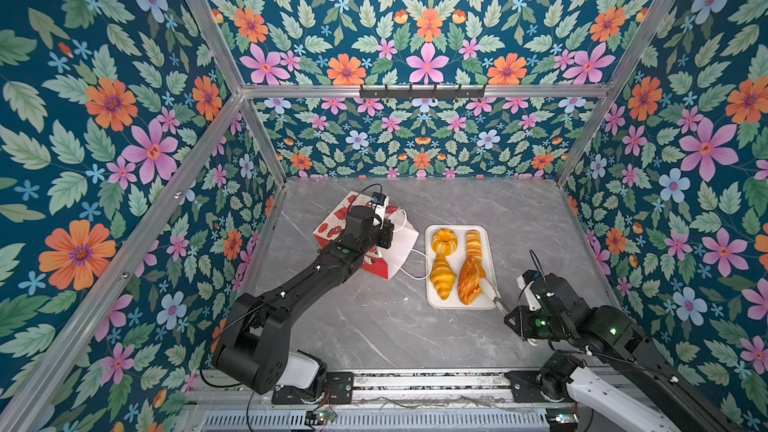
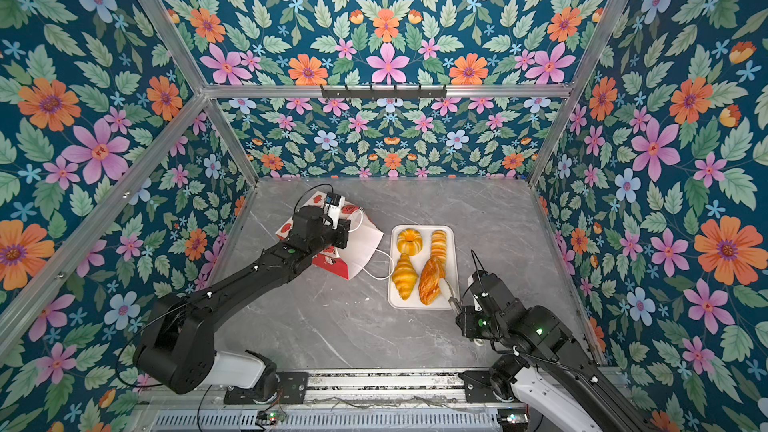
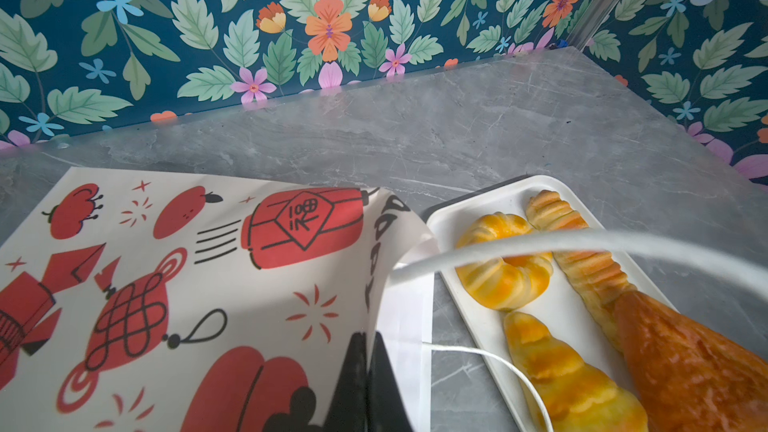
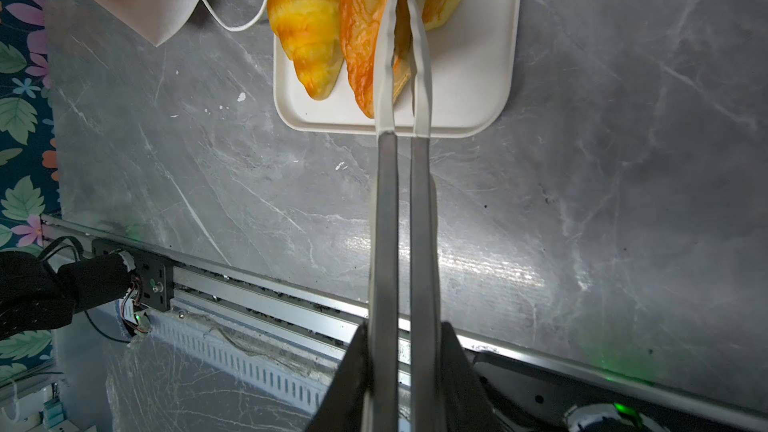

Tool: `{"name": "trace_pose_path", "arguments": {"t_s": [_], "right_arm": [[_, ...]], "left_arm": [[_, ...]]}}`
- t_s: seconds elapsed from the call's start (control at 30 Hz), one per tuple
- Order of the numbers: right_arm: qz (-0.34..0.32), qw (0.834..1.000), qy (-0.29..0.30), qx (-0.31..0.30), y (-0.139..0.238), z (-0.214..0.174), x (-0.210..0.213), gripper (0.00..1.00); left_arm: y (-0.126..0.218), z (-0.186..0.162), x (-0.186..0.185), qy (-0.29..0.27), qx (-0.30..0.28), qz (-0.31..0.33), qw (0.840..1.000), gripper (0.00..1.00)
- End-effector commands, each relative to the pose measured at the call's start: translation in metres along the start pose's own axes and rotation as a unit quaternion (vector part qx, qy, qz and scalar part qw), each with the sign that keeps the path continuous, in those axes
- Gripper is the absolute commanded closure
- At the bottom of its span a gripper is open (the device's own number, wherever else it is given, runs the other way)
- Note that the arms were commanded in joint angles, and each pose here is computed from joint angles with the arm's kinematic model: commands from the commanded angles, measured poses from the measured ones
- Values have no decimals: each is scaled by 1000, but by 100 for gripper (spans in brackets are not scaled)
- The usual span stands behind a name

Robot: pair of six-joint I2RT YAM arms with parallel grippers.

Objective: Take the fake bread out of the paper bag
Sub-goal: 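Lower the orange pastry onto the tray beside the croissant, then open the tongs and lift them off the orange pastry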

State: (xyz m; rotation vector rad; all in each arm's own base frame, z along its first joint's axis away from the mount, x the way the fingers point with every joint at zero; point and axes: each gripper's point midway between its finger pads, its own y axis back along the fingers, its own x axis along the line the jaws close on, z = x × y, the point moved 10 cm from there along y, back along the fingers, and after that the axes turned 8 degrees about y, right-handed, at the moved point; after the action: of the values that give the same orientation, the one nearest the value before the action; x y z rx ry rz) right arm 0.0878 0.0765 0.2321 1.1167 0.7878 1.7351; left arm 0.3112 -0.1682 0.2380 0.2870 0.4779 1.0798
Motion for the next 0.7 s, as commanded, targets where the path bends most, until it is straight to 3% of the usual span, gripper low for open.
{"name": "trace_pose_path", "arguments": {"t_s": [0.0,0.13,0.4,0.67], "right_arm": [[13,1000,-3,-15,-2,6,4,100],[2,1000,-5,-4,-8,9,5,98],[-7,1000,-10,-19,1,10,4,70],[-20,999,-10,-27,8,12,3,59]], "left_arm": [[0,4,-1,3,-16,-8,1000,100],[-2,3,-2,5,-14,-11,1000,100],[-2,6,-2,3,-17,-9,1000,100],[-4,7,-3,2,-15,-12,1000,100]]}}
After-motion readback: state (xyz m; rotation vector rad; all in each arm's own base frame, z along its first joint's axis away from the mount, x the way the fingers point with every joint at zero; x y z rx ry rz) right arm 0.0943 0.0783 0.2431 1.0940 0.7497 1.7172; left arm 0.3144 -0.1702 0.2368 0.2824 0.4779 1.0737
